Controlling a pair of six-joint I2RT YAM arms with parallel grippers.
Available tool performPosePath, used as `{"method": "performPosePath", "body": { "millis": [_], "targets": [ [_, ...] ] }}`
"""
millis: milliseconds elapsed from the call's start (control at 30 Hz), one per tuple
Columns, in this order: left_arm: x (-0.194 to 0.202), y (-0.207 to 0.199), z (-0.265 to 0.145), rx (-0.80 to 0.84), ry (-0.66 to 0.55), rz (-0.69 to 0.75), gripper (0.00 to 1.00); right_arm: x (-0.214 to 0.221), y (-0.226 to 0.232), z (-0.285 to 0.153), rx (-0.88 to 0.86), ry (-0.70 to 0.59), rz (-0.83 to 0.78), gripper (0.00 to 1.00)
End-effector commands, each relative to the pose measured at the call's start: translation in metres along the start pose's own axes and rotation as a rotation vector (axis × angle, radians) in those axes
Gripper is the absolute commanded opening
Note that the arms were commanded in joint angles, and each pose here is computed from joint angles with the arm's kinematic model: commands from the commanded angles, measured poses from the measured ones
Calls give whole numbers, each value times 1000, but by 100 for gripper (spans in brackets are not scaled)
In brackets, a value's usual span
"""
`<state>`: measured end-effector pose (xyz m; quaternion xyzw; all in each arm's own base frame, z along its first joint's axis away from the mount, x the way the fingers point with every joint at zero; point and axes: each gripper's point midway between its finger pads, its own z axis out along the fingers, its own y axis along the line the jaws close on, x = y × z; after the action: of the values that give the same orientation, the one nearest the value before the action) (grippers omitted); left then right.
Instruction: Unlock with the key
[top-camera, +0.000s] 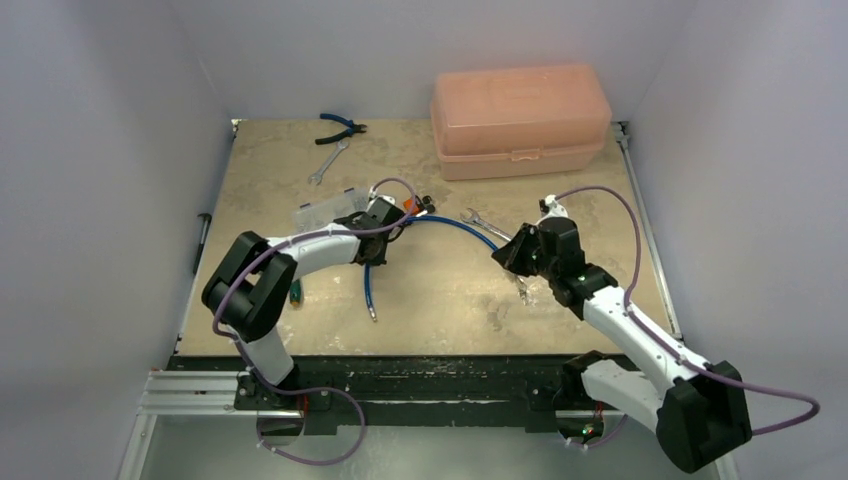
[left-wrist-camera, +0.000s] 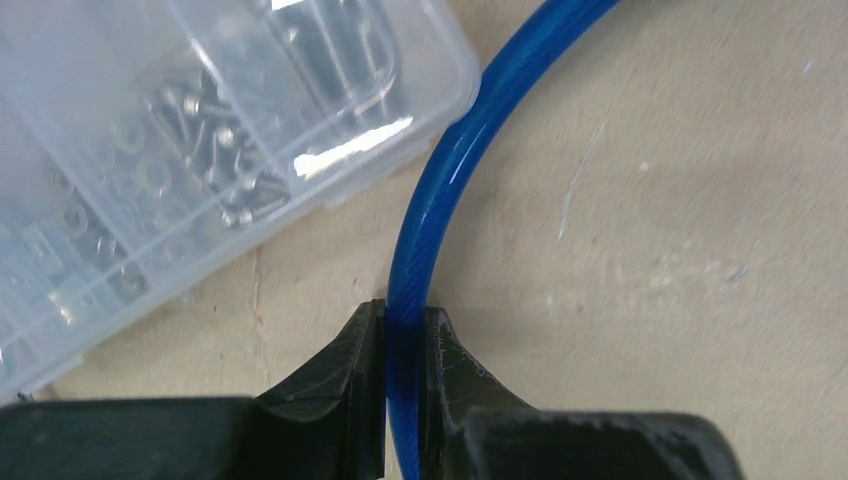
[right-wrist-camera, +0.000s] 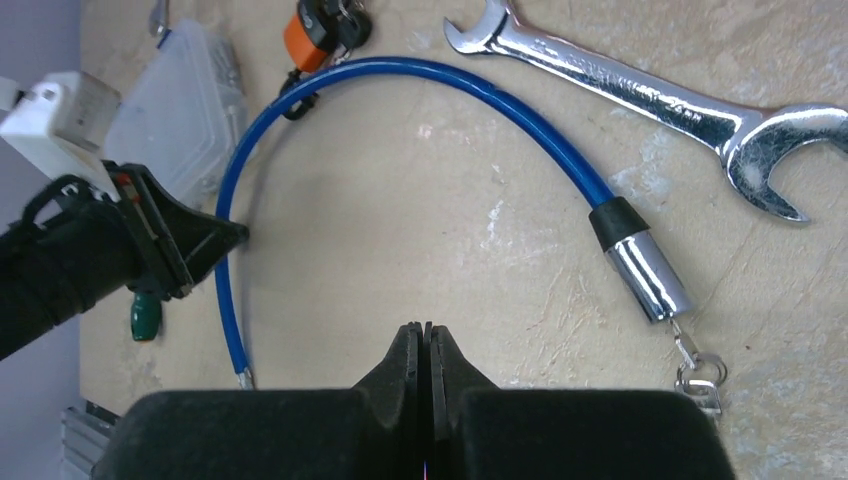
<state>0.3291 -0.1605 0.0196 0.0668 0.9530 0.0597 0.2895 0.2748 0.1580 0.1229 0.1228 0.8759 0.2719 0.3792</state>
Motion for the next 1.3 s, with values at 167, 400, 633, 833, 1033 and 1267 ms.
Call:
{"method": "performPosePath", "body": {
  "millis": [167,400,633,833,1033,1267],
  "targets": [
    [58,17,-16,-6,137,8,1,-22,20,-36,-78,-87,-61,29],
    [34,16,-44,49,47,-54,84,-45,40,-71,-133,-175,-114,50],
    [-30,23,-119,159,-181,-80,98,-87,76,-119,-217,-314,-180,88],
    [-89,64,-206,136,-491,-102,99,-125,102,-165,-257,-462,-240,99],
    [-115,109,-276,82,-802,-144,98,-159,110,-211,-233,-611,-221,99],
    [-95,137,-287,52,-1000,-287,98,-154,99,-226,-226,-664,-210,99]
  ]
}}
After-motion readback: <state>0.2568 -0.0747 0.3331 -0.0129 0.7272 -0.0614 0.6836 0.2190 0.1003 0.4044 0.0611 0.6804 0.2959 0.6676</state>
